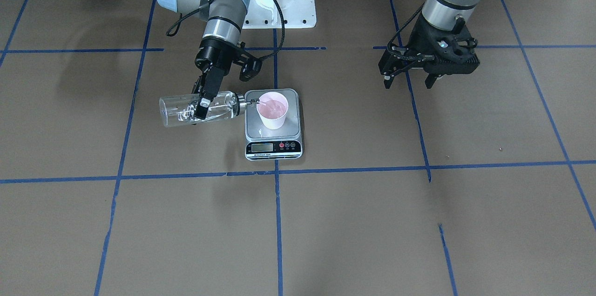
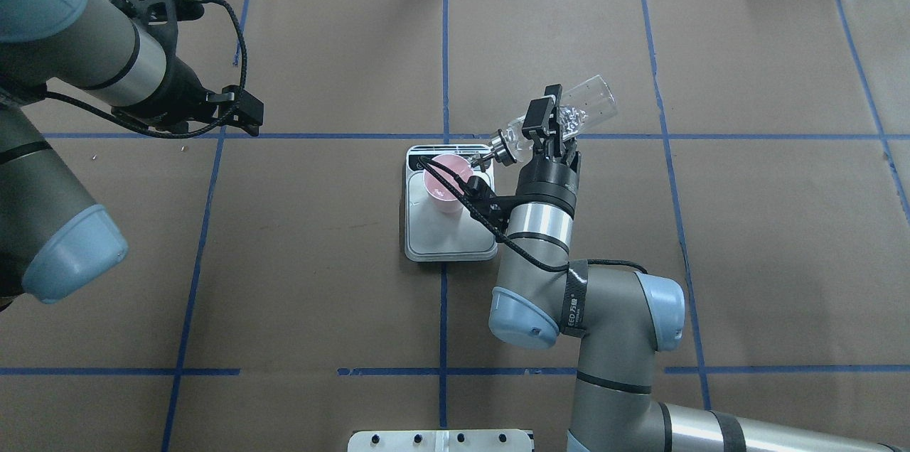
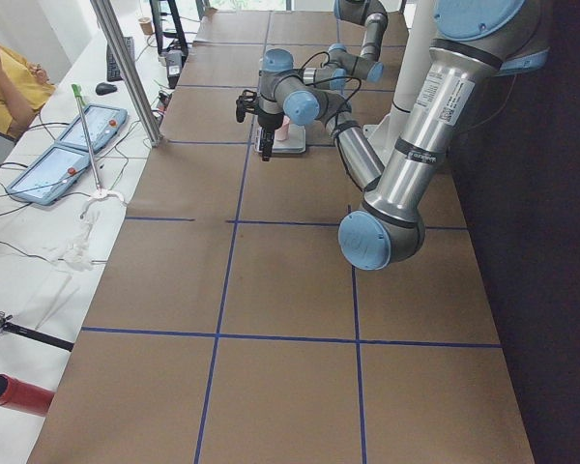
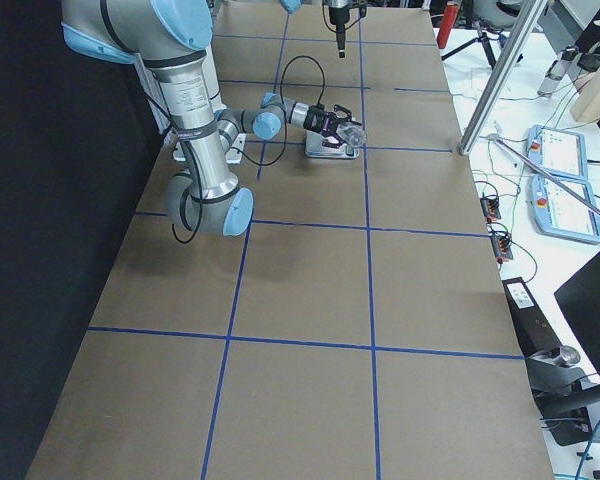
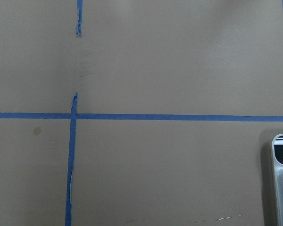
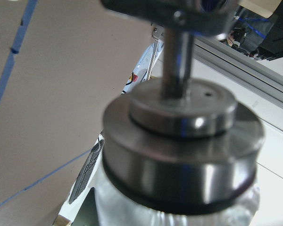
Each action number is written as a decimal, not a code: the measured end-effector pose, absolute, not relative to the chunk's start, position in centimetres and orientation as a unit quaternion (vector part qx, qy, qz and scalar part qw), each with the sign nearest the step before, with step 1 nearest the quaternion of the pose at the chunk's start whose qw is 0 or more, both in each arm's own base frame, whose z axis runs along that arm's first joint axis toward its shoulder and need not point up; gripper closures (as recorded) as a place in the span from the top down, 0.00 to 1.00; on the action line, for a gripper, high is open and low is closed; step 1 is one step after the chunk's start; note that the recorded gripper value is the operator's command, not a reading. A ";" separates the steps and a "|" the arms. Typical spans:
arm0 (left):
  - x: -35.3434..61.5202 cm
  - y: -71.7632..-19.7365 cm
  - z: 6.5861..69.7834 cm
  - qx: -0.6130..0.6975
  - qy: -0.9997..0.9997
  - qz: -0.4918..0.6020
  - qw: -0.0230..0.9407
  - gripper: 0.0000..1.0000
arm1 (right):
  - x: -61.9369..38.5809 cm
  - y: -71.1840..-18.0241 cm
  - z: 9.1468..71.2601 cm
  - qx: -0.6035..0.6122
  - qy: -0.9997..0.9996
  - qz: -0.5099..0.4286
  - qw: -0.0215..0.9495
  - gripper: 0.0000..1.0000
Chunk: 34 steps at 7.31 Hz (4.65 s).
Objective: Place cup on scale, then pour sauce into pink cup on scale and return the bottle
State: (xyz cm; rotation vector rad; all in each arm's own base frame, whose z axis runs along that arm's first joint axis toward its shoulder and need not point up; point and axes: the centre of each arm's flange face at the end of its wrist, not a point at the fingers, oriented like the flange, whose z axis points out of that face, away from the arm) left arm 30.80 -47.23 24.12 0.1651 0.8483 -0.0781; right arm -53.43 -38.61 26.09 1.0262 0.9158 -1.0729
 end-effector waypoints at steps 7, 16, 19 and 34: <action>30.8 -47.2 24.1 0.079 0.411 -0.039 0.907 1.00 | -53.0 -38.8 25.2 0.453 0.403 -0.470 0.642 0.00; 30.8 -47.2 23.8 0.081 0.413 -0.039 0.906 1.00 | -53.1 -37.5 28.3 0.545 0.219 -0.257 0.767 0.00; 30.8 -47.2 23.8 0.081 0.413 -0.039 0.906 1.00 | -52.7 -36.9 29.5 0.548 0.062 -0.099 0.828 0.00; 30.2 -47.3 23.6 0.094 0.408 -0.049 0.907 1.00 | -41.4 -33.5 47.6 0.478 -0.261 0.272 0.794 0.00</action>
